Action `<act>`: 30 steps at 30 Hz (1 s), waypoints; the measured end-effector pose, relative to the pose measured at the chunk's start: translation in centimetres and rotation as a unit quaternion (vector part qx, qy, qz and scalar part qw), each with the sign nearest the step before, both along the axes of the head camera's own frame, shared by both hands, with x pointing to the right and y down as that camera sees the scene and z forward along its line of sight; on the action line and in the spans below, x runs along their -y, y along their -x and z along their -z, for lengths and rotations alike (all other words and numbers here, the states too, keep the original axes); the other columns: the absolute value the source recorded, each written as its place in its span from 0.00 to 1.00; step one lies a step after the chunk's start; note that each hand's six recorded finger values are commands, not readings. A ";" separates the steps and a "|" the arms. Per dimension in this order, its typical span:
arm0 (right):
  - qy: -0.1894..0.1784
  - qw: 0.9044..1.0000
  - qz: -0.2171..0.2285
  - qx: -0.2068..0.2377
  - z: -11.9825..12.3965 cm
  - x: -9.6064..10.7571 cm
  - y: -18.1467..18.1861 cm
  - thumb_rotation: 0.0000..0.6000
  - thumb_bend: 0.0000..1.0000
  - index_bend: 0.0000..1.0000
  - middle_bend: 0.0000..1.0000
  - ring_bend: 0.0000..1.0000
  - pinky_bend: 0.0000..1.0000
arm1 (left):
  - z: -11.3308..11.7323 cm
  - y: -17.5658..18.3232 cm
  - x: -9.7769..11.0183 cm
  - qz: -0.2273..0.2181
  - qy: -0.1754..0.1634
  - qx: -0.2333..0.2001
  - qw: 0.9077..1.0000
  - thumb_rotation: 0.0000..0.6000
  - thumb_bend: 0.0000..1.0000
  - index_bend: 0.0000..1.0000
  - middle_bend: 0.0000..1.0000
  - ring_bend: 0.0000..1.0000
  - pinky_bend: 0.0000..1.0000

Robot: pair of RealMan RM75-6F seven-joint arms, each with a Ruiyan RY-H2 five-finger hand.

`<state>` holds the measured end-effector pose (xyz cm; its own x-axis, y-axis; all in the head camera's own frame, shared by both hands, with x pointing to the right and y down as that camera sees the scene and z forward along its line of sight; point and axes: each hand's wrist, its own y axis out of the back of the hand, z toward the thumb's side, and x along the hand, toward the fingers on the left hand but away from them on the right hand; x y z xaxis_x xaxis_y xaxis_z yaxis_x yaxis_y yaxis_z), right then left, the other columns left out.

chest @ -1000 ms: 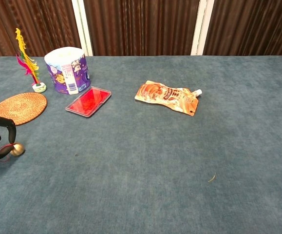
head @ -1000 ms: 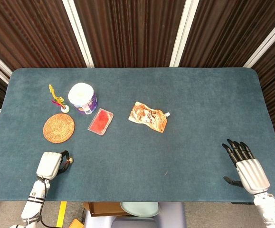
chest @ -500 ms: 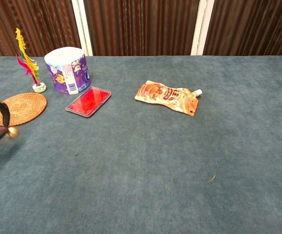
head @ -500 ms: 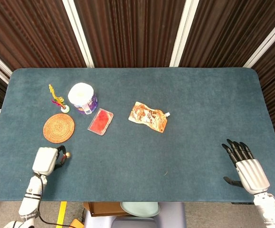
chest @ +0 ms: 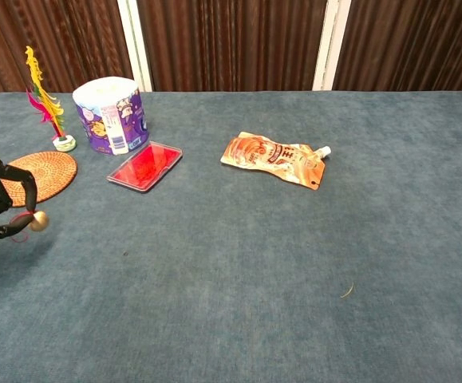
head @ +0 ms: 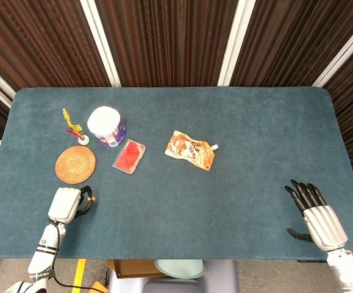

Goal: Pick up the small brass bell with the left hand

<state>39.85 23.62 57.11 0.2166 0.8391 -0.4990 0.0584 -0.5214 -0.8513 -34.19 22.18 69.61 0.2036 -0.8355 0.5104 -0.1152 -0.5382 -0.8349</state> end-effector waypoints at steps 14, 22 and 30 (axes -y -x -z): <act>0.004 1.000 0.004 0.000 -0.2 -0.1 0.1 1.00 0.18 0.00 0.00 0.00 0.00 | -0.8 -1.3 -1.1 -0.028 0.018 0.003 0.999 1.00 0.41 0.68 1.00 1.00 1.00; 0.004 1.000 0.000 -0.005 -0.2 0.0 0.0 1.00 0.18 0.00 0.00 0.00 0.00 | -1.6 -1.1 -1.8 -0.039 0.036 0.012 0.999 1.00 0.41 0.48 1.00 1.00 1.00; 0.006 1.000 0.000 -0.005 -0.1 -0.1 0.0 1.00 0.18 0.00 0.00 0.00 0.00 | -1.1 -1.2 -1.9 -0.039 0.032 0.009 0.999 1.00 0.41 0.29 1.00 1.00 1.00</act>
<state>39.82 23.72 57.20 0.2124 0.8326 -0.5116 0.0498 -0.5321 -0.8452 -33.04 24.04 70.69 0.2579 -0.7828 0.5664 -0.0565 -0.5974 -0.7999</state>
